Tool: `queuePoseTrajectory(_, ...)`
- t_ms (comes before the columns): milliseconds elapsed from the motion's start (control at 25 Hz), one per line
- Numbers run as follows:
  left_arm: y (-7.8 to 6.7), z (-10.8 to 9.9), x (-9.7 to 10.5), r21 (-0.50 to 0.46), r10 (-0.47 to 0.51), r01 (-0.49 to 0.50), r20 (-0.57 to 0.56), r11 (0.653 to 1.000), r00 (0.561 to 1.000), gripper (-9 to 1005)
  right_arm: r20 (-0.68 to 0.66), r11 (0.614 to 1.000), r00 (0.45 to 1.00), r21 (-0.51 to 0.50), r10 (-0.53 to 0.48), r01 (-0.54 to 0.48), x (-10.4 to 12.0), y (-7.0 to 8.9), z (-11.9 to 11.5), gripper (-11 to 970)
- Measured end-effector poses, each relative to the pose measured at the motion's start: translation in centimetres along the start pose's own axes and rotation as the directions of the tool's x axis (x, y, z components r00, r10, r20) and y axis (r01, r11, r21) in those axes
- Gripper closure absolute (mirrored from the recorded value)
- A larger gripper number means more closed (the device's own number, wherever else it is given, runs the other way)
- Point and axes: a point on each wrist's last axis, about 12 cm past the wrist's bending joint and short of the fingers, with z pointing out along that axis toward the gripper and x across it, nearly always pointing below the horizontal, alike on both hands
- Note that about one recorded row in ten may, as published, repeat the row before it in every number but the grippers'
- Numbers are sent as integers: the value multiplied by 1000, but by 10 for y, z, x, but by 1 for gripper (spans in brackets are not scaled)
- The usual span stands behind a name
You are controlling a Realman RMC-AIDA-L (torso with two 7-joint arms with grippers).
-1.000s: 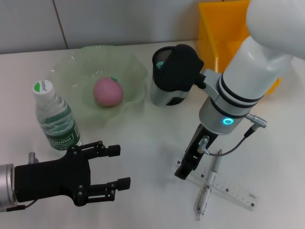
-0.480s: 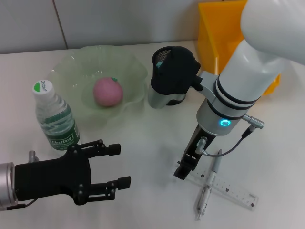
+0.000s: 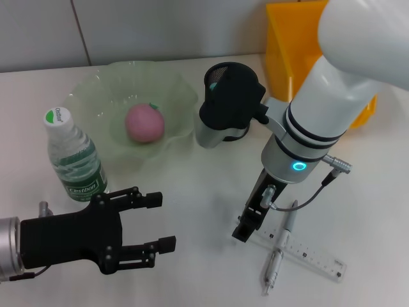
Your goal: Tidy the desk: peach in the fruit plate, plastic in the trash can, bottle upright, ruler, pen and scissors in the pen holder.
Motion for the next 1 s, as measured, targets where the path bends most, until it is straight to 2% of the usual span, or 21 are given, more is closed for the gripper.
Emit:
queuePoseTrajectory(440,1,0,-1,0,3,-3,1,1000,1000,205,-15,1000,1000,0,-4,4,0,0,2,271)
queuePoseTrajectory(680,0,1,-1,0,-1,1,2,1000,1000,205,-19,1000,1000,1,-5,5,-1,0,2,446)
queuePoseTrajectory(1000,0,1,-1,0,-3,3,2,1000,1000,205,-13,1000,1000,-3,-7,7,-2,1,2,525)
